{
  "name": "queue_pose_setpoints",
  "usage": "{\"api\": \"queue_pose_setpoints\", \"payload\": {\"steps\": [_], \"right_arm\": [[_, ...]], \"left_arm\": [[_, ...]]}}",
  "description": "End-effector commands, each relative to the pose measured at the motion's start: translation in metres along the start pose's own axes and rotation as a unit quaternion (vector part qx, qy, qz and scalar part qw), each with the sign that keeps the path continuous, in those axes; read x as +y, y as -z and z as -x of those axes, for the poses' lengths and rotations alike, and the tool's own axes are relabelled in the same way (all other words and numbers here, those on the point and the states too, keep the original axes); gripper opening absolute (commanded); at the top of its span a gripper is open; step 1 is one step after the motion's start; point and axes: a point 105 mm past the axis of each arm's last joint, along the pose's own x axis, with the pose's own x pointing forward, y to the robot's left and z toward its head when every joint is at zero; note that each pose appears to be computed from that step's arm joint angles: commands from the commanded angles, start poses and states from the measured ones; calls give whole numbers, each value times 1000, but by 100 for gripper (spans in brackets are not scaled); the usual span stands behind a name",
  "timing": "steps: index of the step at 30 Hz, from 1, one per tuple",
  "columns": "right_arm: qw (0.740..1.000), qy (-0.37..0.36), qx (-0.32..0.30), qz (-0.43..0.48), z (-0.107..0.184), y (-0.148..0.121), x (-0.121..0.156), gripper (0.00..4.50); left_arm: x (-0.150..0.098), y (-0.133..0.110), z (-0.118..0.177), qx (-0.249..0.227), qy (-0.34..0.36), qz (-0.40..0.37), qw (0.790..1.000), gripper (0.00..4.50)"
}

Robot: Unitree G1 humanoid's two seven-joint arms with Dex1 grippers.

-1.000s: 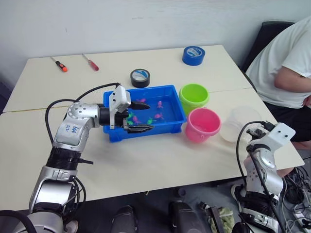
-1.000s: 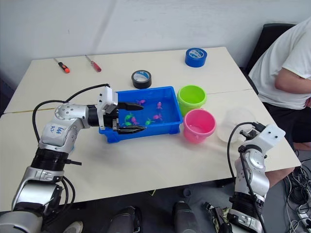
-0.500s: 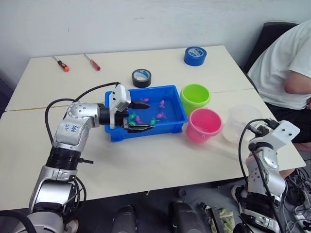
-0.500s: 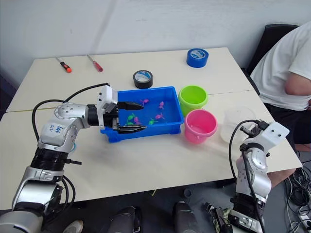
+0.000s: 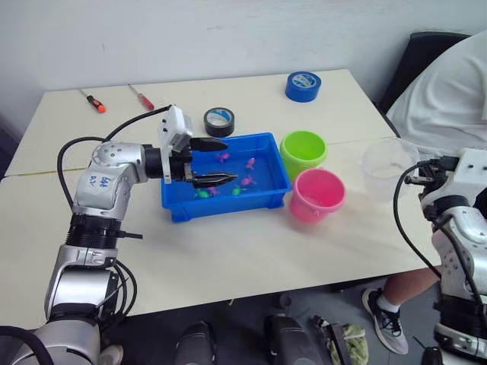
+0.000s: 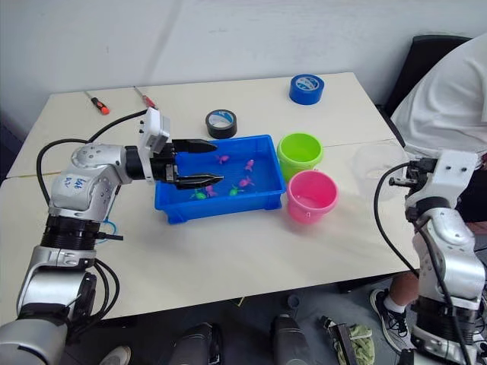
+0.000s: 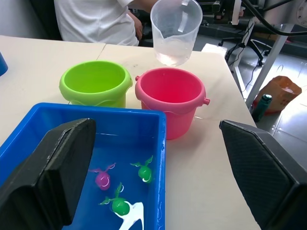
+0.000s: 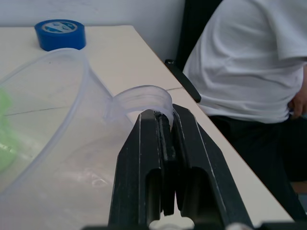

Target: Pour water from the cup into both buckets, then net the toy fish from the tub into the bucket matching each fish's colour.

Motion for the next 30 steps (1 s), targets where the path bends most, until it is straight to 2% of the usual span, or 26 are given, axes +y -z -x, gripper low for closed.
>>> {"api": "queue_pose_setpoints", "payload": {"steps": [1,15,30], "right_arm": [[997,-38,-38,59,0,-28,10,1],[964,-102,-67,237,-5,-50,29,1],[923,-133,-101,347,-7,-64,46,1]], "left_arm": [[1,-14,3,-14,3,-28,1000,450],[-2,-10,0,-14,7,-35,999,450],[-5,-10,0,-19,15,-40,999,450]]}}
